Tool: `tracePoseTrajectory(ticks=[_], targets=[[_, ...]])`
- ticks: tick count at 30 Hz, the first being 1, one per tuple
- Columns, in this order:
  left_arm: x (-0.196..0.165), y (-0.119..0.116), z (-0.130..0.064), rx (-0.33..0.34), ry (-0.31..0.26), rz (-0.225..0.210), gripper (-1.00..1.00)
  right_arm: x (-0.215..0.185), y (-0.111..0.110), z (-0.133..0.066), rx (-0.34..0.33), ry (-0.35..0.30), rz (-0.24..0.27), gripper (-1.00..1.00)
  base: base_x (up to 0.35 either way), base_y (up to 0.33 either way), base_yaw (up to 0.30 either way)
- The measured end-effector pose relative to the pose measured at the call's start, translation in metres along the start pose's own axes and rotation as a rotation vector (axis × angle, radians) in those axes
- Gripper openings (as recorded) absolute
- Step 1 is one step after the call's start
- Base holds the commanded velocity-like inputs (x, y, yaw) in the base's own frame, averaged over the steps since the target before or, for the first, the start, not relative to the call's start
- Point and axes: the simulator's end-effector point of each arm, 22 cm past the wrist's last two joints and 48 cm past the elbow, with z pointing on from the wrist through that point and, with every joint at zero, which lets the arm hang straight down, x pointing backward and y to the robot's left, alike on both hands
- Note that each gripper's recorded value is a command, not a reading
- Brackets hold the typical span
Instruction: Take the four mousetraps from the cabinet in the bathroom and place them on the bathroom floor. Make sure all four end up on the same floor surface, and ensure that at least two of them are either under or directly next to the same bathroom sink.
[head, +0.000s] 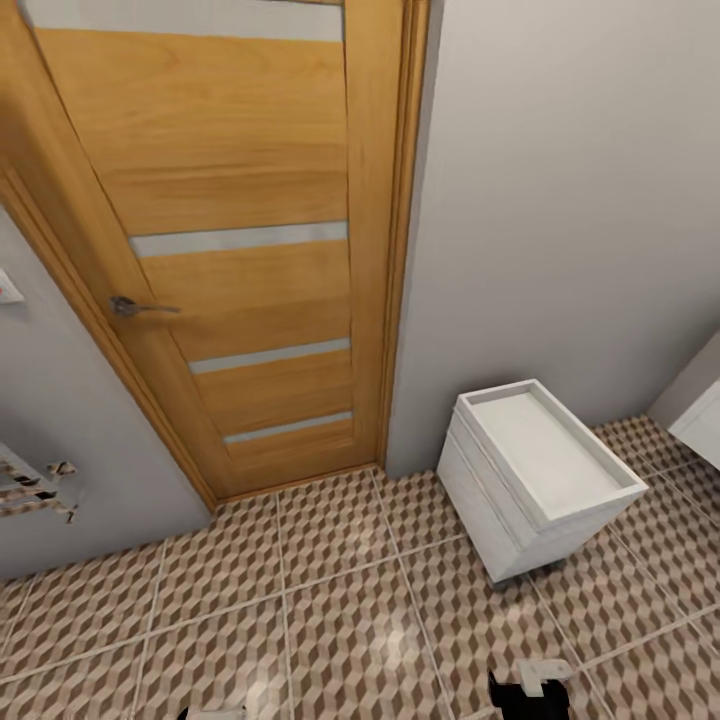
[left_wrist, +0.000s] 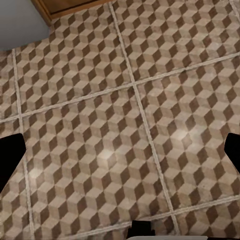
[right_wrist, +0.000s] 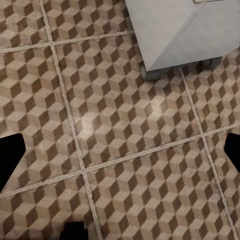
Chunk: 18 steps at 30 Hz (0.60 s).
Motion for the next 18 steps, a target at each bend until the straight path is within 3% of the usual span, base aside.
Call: tracePoseTrajectory(ticks=[18], targets=[[-0.0094,-0.0001,0.0002,-0.001,-0.021,-0.003,1.0,-0.0101,-0.0012,-0.0014,0.002,-0.021,0.003,1.0,0.0,0.0,0.222]])
